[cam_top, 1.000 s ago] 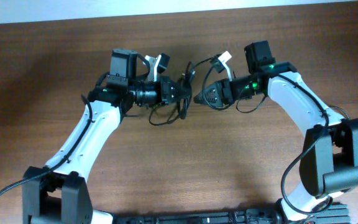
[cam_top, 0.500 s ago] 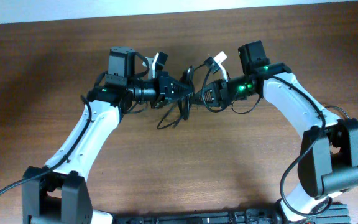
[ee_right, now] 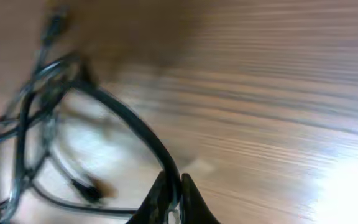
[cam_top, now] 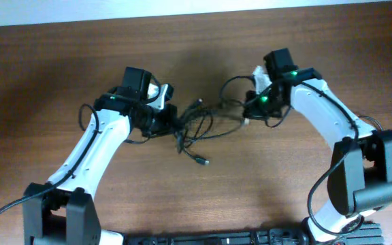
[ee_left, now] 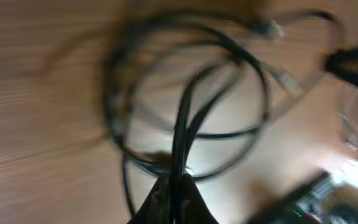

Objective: Untangle cables

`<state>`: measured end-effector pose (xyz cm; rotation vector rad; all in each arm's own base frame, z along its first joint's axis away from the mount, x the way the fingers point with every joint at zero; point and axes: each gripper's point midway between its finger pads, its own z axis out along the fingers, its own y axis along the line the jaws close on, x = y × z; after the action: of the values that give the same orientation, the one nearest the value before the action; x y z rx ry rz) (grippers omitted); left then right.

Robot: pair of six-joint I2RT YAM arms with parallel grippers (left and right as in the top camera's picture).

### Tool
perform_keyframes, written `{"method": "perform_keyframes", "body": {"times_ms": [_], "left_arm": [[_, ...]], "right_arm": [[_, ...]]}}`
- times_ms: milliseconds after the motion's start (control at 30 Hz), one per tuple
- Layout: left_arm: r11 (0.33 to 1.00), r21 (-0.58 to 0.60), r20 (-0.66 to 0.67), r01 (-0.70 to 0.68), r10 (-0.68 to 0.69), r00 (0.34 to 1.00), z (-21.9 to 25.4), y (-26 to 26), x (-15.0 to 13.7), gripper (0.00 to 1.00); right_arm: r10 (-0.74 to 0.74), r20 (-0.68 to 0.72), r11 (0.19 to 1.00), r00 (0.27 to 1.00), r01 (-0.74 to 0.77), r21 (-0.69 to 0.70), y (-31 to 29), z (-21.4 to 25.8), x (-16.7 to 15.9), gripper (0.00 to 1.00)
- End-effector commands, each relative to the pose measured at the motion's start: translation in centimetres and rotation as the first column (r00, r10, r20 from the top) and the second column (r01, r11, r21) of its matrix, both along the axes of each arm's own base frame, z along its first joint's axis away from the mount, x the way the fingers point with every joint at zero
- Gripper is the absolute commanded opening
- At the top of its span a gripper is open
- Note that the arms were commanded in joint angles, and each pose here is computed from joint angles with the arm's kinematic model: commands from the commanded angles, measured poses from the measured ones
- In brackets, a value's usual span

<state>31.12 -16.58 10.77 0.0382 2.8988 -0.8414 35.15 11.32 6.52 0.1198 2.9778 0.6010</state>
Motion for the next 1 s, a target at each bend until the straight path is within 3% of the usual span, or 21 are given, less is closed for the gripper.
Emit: {"method": "perform_keyframes", "body": {"times_ms": [0,200,300,400,533,600,633,667,733,800,867,900,933,967], "left_arm": [[0.973,0.178,0.12,-0.143,0.123,0.985,0.5,8.0,2.5,0.0],[0.909,0.116,0.356,-0.4,0.338,0.871,7.7,16.0,3.7,0.0],[0.813,0.062,0.45,-0.579,0.495,0.744,10.9,21.7,3.6,0.0],[0.696,0.032,0.439,-0.717,0.635,0.636,11.2,26.6,2.5,0.0],[0.586,0.019,0.429,-0.81,0.727,0.536,11.3,30.8,1.0,0.0],[0.506,0.052,0.435,-0.861,0.765,0.475,11.1,32.9,0.1,0.0],[0.491,0.057,0.436,-0.869,0.771,0.464,11.0,33.3,-0.1,0.0],[0.409,0.074,0.422,-0.91,0.813,0.4,10.7,34.4,-0.9,0.0],[0.218,0.137,0.406,-0.966,0.877,0.256,10.0,36.4,-2.9,0.0],[0.153,0.152,0.405,-0.976,0.892,0.203,9.8,37.0,-3.6,0.0],[0.014,0.156,0.383,-0.988,0.921,0.074,9.5,37.7,-4.8,0.0],[0.066,0.109,0.336,-0.992,0.937,0.099,9.5,36.6,-3.8,0.0],[0.225,0.003,0.254,-0.974,0.942,0.218,9.9,33.7,-1.6,0.0],[0.378,-0.069,0.261,-0.923,0.9,0.349,10.7,31.4,0.2,0.0]], "right_arm": [[-0.164,0.086,0.978,0.983,0.174,-0.117,-6.9,3.2,1.6,0.04],[-0.366,0.328,0.907,0.871,0.413,-0.085,-16.1,12.1,1.0,0.04],[-0.453,0.486,0.84,0.747,0.541,-0.05,-20.9,16.8,0.2,0.04],[-0.511,0.591,0.764,0.625,0.645,-0.022,-25.1,20.1,-1.1,0.04],[-0.631,0.587,0.634,0.507,0.773,0.015,-29.9,20.6,-3.6,0.04],[-0.731,0.543,0.492,0.413,0.871,0.0,-32.5,19.7,-6.0,0.04],[-0.743,0.535,0.465,0.401,0.885,-0.018,-33.0,19.4,-6.6,0.04],[-0.781,0.517,0.374,0.351,0.925,-0.062,-33.9,18.8,-8.1,0.04],[-0.8,0.518,0.29,0.305,0.951,-0.111,-34.8,18.5,-9.5,0.04],[-0.804,0.517,0.28,0.294,0.954,-0.107,-34.9,18.5,-9.5,0.04],[-0.82,0.508,0.262,0.263,0.962,-0.075,-34.8,18.6,-9.3,0.04],[-0.79,0.507,0.439,0.344,0.895,0.077,-32.4,19.9,-5.8,0.04],[-0.626,0.598,0.736,0.499,0.632,0.244,-27.4,23.3,-1.6,0.04],[-0.355,0.766,0.93,0.536,0.119,0.348,-19.6,28.6,0.2,0.04]]}}
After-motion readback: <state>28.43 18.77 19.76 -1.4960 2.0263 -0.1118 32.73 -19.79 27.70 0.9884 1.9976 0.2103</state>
